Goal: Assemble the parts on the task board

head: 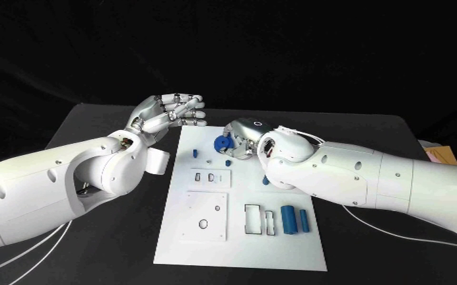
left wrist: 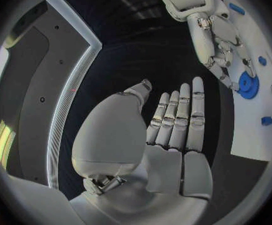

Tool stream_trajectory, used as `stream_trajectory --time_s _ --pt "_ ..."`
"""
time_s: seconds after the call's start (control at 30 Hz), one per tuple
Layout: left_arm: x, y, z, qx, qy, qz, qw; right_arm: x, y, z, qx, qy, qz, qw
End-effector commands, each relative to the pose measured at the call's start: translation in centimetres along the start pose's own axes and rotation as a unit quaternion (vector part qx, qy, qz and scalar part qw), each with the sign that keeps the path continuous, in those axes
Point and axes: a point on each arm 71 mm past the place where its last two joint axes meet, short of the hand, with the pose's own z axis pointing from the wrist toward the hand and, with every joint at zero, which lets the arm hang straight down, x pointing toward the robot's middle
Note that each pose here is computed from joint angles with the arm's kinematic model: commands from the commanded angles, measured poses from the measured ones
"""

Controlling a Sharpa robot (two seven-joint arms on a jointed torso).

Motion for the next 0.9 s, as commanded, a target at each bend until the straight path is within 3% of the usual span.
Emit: stream_trajectory --time_s 0.03,0.6,0.9 --pt "0.10 -0.13 0.06 0.004 0.002 -0.003 1.000 0.9 -0.4 -0.2 0.007 0.037 -0.003 0.999" --pt "0.03 -0.11 0.09 0.004 0.001 -0.002 1.000 0.5 -0.8 -0.6 0.006 0.016 0.000 1.000" --pt "-0.13 -0.11 0.05 0.004 -0.001 -0.001 1.000 -0.3 -1.3 -1.5 0.000 -0.031 0.012 0.999"
